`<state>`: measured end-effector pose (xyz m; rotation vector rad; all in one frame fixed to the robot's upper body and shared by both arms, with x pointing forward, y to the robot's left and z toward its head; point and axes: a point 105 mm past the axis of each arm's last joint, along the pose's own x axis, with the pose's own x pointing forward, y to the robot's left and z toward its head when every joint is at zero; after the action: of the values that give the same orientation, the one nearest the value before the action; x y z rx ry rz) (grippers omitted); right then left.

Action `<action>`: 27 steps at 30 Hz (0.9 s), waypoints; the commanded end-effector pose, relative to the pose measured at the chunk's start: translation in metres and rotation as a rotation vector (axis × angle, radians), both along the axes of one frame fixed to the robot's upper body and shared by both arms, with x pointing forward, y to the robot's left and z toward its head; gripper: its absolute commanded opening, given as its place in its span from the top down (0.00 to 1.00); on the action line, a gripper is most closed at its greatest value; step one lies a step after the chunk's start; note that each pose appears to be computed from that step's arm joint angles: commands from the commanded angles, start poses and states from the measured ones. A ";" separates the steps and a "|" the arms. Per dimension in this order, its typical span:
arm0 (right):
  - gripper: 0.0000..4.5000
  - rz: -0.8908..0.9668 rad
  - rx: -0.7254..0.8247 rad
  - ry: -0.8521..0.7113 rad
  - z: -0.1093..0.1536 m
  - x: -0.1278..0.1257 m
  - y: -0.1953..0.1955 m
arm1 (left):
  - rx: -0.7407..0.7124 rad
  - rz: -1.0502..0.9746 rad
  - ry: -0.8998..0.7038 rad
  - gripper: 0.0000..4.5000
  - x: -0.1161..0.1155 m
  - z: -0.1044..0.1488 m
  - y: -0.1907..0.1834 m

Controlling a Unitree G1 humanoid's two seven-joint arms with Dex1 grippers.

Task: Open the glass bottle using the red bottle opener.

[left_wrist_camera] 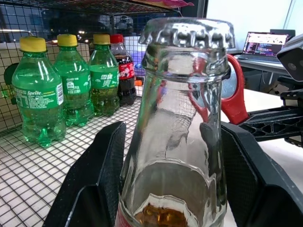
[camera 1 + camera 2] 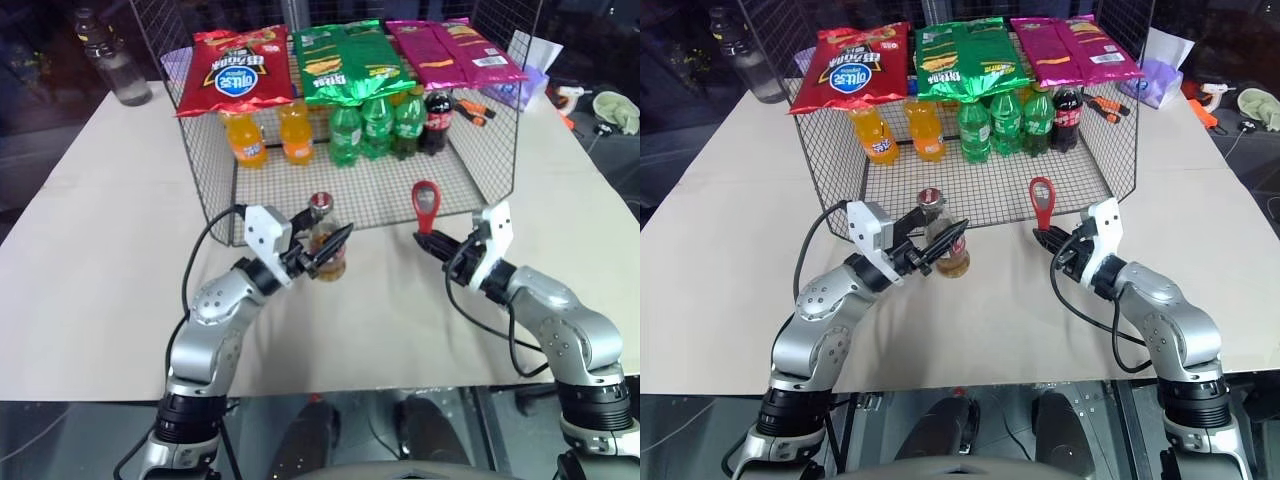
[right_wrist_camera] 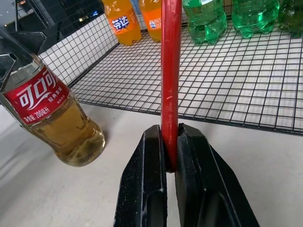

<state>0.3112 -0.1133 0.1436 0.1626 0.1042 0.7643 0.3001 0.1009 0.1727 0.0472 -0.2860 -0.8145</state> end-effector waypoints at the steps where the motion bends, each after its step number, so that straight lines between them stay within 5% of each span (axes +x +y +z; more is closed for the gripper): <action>1: 1.00 0.024 -0.045 -0.126 0.023 -0.001 0.006 | 0.001 -0.032 -0.071 0.50 -0.005 0.014 -0.006; 10: 1.00 0.038 -0.372 -0.678 0.073 0.012 0.055 | 0.009 -0.038 -0.066 0.50 -0.003 0.012 -0.006; 27: 1.00 0.154 -0.627 -1.073 0.044 0.000 0.093 | -0.007 -0.037 -0.061 0.50 -0.001 0.012 -0.007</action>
<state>0.3197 -0.0306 0.1836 -0.8127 -0.5969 0.8181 0.3019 0.0977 0.1730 0.0547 -0.2908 -0.8320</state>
